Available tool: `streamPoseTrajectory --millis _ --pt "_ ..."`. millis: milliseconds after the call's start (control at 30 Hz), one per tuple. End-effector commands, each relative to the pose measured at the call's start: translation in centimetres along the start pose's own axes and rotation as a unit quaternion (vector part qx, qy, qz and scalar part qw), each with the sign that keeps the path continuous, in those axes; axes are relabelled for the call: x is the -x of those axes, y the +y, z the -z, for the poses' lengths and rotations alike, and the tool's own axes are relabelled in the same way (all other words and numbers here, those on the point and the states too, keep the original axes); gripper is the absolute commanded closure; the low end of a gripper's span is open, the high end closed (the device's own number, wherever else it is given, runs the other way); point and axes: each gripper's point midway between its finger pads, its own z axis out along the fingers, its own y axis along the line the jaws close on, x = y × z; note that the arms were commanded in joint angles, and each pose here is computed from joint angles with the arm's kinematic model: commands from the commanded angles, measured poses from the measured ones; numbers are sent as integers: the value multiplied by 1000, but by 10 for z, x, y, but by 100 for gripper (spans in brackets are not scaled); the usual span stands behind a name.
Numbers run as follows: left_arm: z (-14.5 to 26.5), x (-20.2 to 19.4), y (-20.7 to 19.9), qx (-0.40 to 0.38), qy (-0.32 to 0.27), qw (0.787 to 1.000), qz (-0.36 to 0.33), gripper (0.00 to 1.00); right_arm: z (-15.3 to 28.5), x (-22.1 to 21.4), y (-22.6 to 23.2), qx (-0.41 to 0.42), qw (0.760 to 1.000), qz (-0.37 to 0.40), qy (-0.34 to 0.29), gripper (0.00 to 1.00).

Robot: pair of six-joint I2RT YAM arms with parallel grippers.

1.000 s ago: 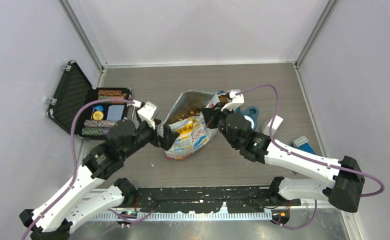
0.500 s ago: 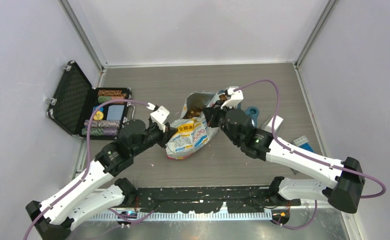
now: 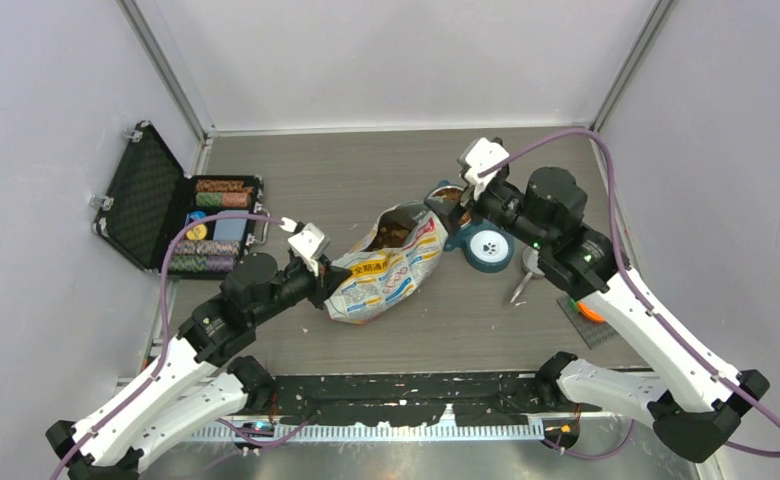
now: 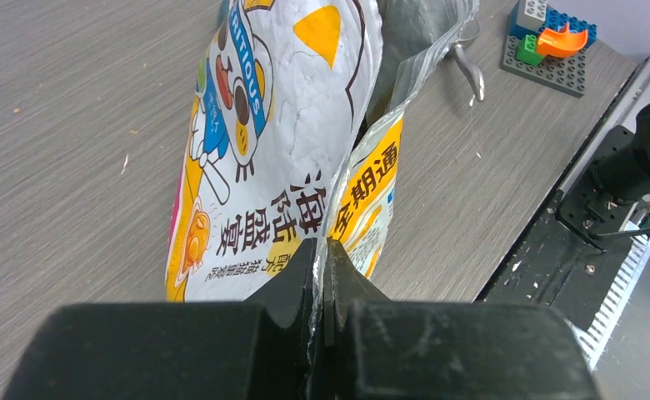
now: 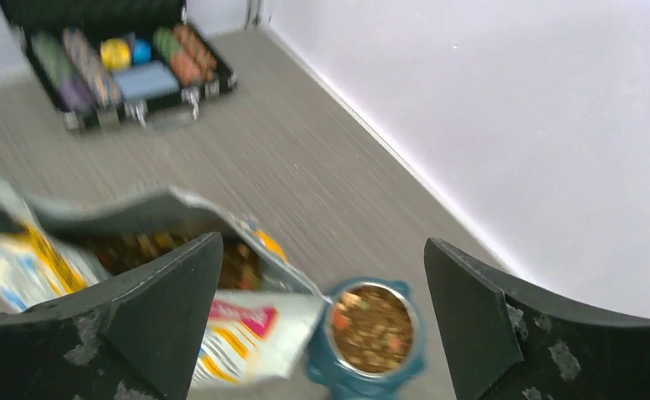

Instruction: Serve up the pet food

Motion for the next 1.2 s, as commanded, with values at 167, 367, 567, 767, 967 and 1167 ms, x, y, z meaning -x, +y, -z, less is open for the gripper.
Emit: streamPoseTrajectory --millis 167,367,567,767,967,1167 --pt "18 40 -16 -39 -62 997 -30 100 51 -89 36 317 883 333 94 0" --pt "25 39 -22 -56 -48 996 -47 100 39 -97 42 386 845 357 100 7" --pt "24 36 -22 -56 -41 997 -46 100 31 -86 44 384 848 358 74 10" --pt "26 33 -23 -59 -41 996 -48 100 28 -87 27 326 862 380 85 11" --pt "28 31 -26 -68 -40 996 -50 100 23 -87 13 285 872 384 103 10" --pt "27 28 -27 -74 -31 995 -54 100 17 -76 37 343 865 362 55 10"
